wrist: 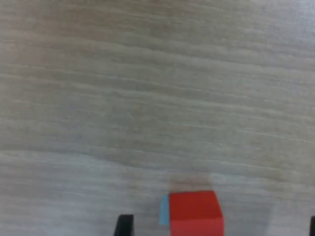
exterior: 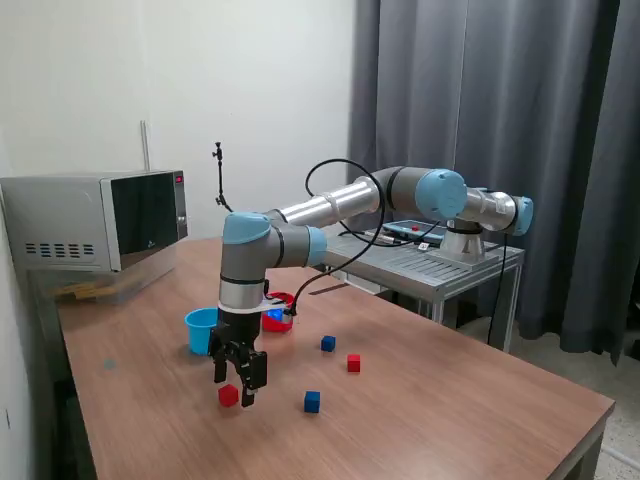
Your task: Place red objects in the red bin, and blue objects in the blue bin.
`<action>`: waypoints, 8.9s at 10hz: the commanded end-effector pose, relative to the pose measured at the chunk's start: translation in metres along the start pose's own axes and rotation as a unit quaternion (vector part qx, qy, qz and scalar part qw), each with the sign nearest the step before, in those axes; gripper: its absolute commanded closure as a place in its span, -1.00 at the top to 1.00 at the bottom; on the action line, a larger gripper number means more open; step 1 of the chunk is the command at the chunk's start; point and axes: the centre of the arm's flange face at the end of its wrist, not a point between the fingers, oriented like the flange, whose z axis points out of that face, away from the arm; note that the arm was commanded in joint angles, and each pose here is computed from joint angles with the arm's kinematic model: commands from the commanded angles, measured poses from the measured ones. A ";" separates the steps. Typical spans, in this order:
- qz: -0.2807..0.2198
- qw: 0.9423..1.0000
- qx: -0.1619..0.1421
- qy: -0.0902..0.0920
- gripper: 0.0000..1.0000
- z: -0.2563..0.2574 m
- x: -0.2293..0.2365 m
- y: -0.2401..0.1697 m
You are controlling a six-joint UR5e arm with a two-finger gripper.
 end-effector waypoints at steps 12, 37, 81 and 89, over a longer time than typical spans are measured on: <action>0.002 1.000 -0.016 -0.009 -1.00 -0.030 -0.004 0.006; 0.163 0.980 0.066 -0.098 -1.00 -0.188 -0.151 -0.129; 0.219 0.969 0.069 -0.096 -1.00 -0.150 -0.139 -0.214; 0.220 0.969 0.062 -0.098 -1.00 -0.154 -0.141 -0.211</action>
